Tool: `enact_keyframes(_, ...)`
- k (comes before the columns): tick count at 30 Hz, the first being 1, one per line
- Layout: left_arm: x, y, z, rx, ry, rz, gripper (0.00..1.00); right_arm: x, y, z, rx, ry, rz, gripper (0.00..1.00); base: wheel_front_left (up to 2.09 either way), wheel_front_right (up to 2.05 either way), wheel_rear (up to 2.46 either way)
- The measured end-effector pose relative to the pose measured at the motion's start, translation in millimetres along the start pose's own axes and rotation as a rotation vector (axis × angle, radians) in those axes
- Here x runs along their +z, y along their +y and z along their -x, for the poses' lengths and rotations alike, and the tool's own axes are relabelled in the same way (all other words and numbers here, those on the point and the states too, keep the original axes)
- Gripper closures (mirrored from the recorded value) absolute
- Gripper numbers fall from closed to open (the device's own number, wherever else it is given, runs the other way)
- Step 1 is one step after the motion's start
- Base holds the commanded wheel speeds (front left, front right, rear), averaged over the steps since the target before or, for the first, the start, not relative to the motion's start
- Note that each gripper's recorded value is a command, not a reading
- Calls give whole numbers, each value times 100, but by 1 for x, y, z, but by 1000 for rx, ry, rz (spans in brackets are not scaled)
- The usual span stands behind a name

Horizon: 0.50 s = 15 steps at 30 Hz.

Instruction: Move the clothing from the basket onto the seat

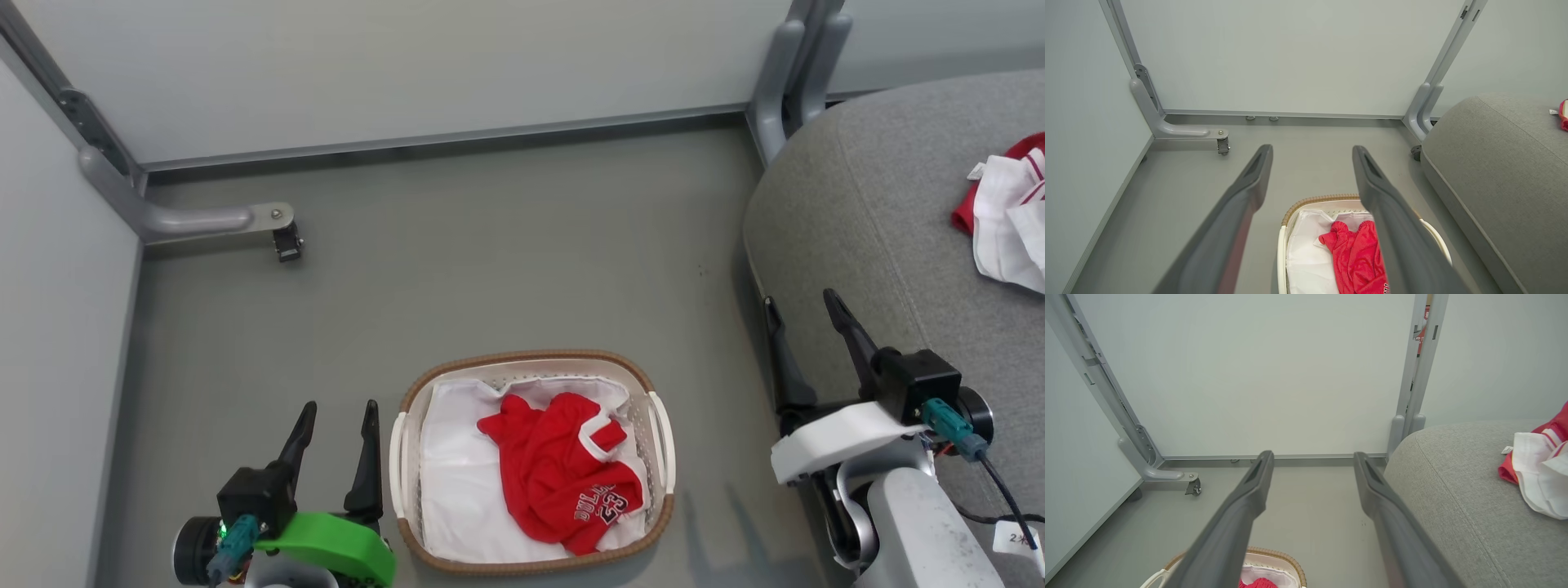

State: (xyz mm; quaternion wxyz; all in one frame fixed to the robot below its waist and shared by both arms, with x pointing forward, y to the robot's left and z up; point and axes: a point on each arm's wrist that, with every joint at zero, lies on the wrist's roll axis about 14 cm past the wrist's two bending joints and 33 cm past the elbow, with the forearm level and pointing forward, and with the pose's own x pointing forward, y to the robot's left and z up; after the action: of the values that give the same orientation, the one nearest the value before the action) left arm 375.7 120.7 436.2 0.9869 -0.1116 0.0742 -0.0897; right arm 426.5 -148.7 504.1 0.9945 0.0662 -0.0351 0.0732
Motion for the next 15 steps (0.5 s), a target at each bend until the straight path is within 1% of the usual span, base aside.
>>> enact_keyframes(15, -45, -38, -73, -146, 126, 7, 0, 11, -22, -33, -31, -64, -23, 0, 0, 0, 0)
